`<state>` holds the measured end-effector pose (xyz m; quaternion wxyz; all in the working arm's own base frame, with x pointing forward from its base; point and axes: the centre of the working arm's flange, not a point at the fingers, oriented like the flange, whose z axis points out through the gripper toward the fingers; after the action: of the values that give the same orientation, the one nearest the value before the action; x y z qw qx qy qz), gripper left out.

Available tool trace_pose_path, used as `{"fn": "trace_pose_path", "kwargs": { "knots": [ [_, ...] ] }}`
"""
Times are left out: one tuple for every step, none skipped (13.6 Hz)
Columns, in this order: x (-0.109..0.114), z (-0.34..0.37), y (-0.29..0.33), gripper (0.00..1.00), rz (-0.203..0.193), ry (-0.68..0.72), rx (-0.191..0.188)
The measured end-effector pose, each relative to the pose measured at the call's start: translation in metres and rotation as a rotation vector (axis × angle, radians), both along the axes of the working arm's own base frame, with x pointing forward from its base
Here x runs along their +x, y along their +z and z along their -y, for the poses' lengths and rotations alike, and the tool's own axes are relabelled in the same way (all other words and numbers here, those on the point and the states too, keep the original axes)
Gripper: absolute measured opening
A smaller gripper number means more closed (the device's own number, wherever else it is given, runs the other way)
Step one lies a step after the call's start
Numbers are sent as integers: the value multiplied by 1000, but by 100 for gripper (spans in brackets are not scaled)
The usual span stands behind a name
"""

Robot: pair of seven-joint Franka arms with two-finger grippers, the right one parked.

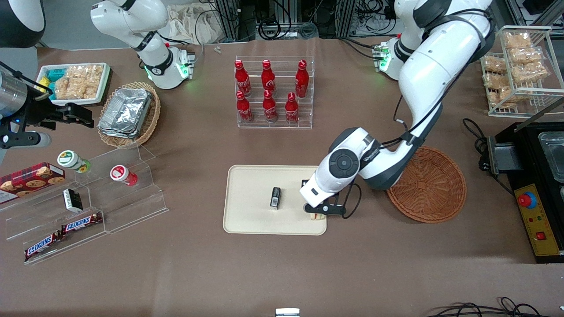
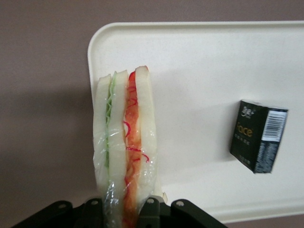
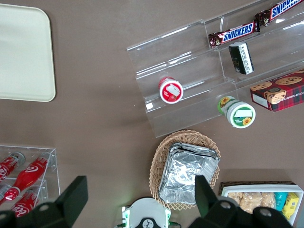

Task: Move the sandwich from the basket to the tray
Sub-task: 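Carry the sandwich over the cream tray beside the black box and lower it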

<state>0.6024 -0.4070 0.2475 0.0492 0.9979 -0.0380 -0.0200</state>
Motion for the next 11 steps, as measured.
{"fn": "trace_pose_path", "kwargs": {
  "knots": [
    [0,4,-11,17,18,-4,7],
    [0,8,-20,17,36,-6,6],
    [1,11,-24,17,47,-7,1],
    [3,14,-24,17,52,-6,-5],
    [7,14,-22,24,59,-1,-10],
    [11,13,-20,34,65,4,-13],
    [14,12,-17,43,74,9,-17],
    [18,11,-12,54,85,15,-23],
    [23,9,-4,64,96,22,-26],
    [30,3,10,73,102,32,-16],
    [35,-7,30,84,98,44,11]
  ]
}}
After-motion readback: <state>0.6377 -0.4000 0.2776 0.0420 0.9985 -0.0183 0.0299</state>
